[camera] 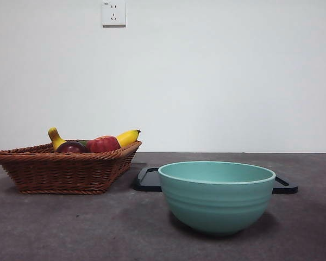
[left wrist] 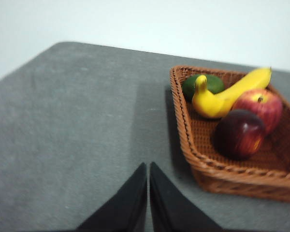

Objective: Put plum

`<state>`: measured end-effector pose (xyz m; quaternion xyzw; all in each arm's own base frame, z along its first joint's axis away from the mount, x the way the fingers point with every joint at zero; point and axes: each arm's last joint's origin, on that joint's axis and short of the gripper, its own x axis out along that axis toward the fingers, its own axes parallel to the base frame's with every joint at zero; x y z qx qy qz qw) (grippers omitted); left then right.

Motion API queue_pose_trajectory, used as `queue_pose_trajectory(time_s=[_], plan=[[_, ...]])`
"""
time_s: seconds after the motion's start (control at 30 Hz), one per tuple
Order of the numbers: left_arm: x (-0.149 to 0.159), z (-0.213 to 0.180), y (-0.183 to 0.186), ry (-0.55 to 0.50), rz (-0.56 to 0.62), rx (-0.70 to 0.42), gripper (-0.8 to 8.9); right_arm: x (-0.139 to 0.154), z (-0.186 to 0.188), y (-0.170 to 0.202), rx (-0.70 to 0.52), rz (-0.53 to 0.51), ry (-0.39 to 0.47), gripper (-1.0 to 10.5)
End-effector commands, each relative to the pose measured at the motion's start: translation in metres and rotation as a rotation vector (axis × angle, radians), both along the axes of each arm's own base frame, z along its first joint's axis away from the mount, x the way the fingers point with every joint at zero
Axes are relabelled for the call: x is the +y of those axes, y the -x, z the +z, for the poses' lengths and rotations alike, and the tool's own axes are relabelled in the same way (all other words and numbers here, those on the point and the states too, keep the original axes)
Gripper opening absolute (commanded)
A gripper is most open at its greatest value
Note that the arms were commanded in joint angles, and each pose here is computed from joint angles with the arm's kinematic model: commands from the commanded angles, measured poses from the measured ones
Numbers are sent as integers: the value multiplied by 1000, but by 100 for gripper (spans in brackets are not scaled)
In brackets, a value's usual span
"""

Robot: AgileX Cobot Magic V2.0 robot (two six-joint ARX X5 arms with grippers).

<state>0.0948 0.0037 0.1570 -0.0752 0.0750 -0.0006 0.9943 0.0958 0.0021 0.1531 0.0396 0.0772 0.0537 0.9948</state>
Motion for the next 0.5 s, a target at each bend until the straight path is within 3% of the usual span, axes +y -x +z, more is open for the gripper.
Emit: queue_pose_trajectory(time_s=[0.03,0.5], plan=[[0,-7,-1,112,21,29,8,0,-1,0,11,-11,-87,5],[-2,27,8,277,-24,-8,9,1,25,6,-26,4,-216,5]])
